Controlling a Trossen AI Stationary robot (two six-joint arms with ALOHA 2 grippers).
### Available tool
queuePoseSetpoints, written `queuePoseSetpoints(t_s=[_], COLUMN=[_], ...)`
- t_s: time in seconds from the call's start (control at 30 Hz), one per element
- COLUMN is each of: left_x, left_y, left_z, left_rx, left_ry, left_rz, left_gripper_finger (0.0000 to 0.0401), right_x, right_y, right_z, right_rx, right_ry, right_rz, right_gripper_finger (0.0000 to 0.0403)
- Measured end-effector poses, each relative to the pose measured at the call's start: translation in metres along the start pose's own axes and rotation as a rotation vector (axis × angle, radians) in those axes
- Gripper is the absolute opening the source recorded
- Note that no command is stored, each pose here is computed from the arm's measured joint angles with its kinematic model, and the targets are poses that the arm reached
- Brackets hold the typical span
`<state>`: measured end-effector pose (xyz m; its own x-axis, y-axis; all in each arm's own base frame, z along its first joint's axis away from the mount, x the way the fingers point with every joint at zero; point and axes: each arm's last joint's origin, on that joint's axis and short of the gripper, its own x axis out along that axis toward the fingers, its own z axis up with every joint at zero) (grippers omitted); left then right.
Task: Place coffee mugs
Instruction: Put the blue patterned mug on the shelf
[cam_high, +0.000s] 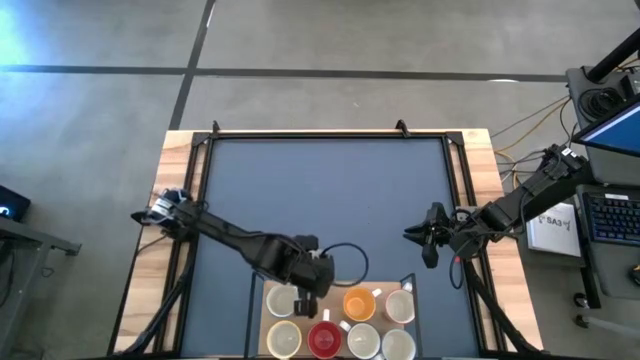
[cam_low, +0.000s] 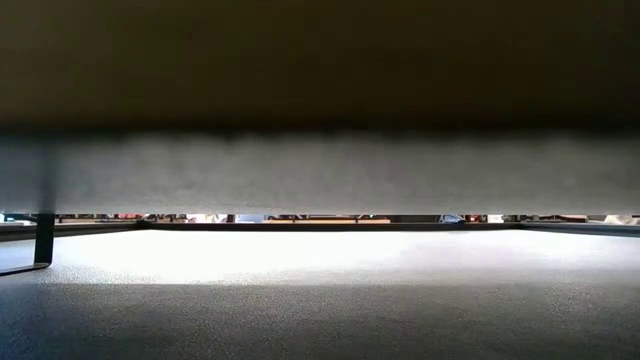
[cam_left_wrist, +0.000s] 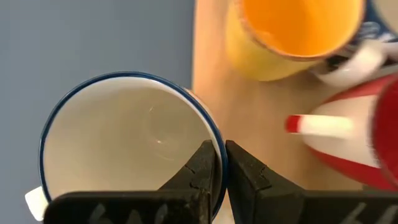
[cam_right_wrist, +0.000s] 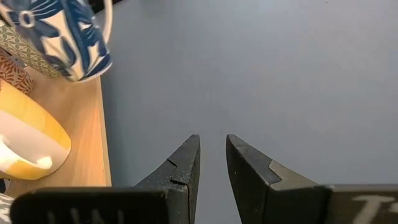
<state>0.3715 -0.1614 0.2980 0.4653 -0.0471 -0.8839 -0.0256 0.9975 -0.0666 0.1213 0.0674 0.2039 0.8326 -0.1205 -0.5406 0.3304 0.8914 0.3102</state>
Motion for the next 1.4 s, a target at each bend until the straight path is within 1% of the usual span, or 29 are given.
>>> queuePoseSetpoints(t_s=[0.3, 0.53, 1.07, 1.4], left_x=[-0.003, -0.004, 0.014, 0.015], left_y=[-0.021, -0.032, -0.046, -0.046], left_z=[-0.002, -0.007, -0.009, -0.01], left_rx=[0.013, -0.014, -0.029, -0.029], left_ry=[-0.056, -0.045, -0.014, -0.003], left_rz=[-0.06, -0.096, -0.117, -0.121], left_gripper_finger=[0.0008, 0.0008, 0.0008, 0.0009], right_x=[0.0, 0.0, 0.0, 0.0], right_y=[0.0, 0.0, 0.0, 0.0], right_z=[0.0, 0.0, 0.0, 0.0], right_rx=[0.0, 0.0, 0.0, 0.0], right_ry=[0.0, 0.0, 0.0, 0.0], right_rz=[0.0, 0.0, 0.0, 0.0], right_gripper_finger=[0.0068, 0.0068, 0.0068, 0.0068])
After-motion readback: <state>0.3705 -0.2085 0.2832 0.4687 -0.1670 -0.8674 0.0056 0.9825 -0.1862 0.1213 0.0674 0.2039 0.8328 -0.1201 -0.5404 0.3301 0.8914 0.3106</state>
